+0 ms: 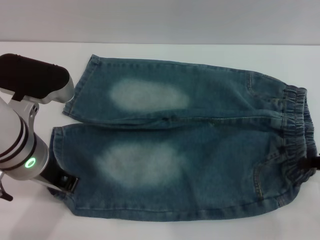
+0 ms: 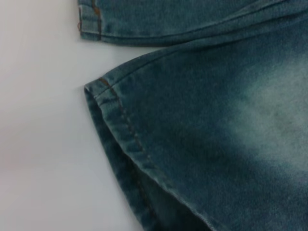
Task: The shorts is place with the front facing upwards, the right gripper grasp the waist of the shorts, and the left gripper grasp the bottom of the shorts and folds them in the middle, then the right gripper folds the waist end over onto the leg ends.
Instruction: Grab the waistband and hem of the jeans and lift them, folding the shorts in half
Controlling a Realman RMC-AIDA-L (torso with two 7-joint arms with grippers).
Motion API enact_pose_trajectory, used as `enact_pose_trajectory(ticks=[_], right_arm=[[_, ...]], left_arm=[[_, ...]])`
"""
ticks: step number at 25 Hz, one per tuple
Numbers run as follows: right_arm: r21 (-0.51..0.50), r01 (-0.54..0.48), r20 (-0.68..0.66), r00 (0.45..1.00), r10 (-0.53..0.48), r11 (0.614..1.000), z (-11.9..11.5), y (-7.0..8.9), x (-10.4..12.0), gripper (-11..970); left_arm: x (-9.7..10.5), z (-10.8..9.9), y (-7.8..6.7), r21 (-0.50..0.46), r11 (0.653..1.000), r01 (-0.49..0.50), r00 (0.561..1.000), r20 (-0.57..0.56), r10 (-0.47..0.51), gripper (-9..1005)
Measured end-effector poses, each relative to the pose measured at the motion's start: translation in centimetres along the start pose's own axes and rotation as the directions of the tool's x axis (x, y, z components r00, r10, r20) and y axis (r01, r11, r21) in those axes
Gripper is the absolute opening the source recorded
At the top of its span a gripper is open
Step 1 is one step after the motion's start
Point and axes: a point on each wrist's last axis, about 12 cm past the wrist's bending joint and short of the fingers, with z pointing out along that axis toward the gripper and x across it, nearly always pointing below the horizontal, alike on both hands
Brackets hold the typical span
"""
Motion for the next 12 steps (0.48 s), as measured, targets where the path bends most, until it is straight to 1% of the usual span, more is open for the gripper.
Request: enact_pose_trajectory(ticks=[6,9,12], right_arm=[[-0.086,-0.003,0.039,0.999,0.007,0.996,-0.1,0.3,-0.1,-1],[-0.145,0.003,0.092,0.996,0.01,0.989,-0.3,0.4,-0.5,-1],[-0.226,-0.016,0.159,0.986,0.053,0.974,-0.3,0.1,-0.9,0]], left_arm=[[-0.3,-0.2,0.3,0.006,1.0,0.002,0.999,0.044,-0.002,89],[-1.1,-0.6,1.1,0.014,1.0,0.02,0.994,0.111,-0.021,91],[-1.7,-0.8,1.8,0.027,0.999,0.036,0.982,0.185,-0.04,93]])
